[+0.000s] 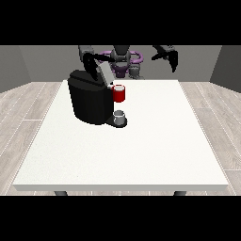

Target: Insert the coffee pod into the coffee machine and close the lid

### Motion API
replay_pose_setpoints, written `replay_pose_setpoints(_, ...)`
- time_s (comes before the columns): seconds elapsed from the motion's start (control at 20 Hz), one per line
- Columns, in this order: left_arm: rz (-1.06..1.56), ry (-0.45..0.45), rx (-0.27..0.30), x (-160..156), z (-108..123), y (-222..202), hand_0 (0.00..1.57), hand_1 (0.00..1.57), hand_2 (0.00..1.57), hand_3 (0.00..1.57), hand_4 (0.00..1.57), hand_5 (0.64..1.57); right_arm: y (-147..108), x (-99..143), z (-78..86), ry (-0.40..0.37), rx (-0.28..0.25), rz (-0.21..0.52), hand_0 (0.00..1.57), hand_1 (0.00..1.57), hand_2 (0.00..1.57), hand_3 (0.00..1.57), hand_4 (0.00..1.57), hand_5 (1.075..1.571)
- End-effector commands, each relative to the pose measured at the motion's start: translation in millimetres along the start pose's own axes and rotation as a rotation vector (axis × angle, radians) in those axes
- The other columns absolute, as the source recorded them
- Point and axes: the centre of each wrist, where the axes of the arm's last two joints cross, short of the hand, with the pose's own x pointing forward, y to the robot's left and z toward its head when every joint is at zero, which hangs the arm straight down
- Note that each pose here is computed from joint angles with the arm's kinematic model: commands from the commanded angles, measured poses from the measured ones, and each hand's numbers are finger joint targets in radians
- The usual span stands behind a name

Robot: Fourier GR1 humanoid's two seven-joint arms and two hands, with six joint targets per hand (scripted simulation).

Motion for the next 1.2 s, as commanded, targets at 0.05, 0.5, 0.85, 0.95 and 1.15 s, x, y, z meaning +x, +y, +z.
replay_pose_setpoints(0.05,-0.028,0.005,0.009,-3.2,5.1,-4.6,0.00,0.00,0.00,0.00,0.30,1.571,17.6,25.2,-15.0,-0.031,0.023,0.034,0.00,0.00,0.00,0.00,0.16,1.571)
replay_pose_setpoints(0.5,-0.016,0.015,-0.010,13.0,-13.3,8.1,0.00,0.00,0.00,0.00,0.37,1.571,55.9,71.6,-30.5,-0.135,0.081,0.121,0.00,0.00,0.00,0.00,0.11,1.571)
replay_pose_setpoints(0.85,-0.049,-0.003,-0.038,6.7,-6.1,-15.4,0.00,0.00,0.00,0.00,0.32,1.571,71.2,81.8,-32.9,-0.148,0.121,0.202,0.00,0.00,0.00,0.00,0.00,1.571)
replay_pose_setpoints(0.95,-0.038,-0.013,-0.062,10.4,-2.3,-8.1,0.00,0.00,0.00,0.00,0.38,1.571,50.6,76.4,-32.6,-0.181,0.106,0.237,0.00,0.00,0.00,0.00,0.10,1.571)
replay_pose_setpoints(1.15,-0.056,-0.073,-0.065,15.6,-13.8,1.8,0.00,0.00,0.00,0.00,0.33,1.571,71.4,146.5,-45.7,-0.253,0.100,0.272,0.00,0.00,0.00,0.00,0.22,1.571)
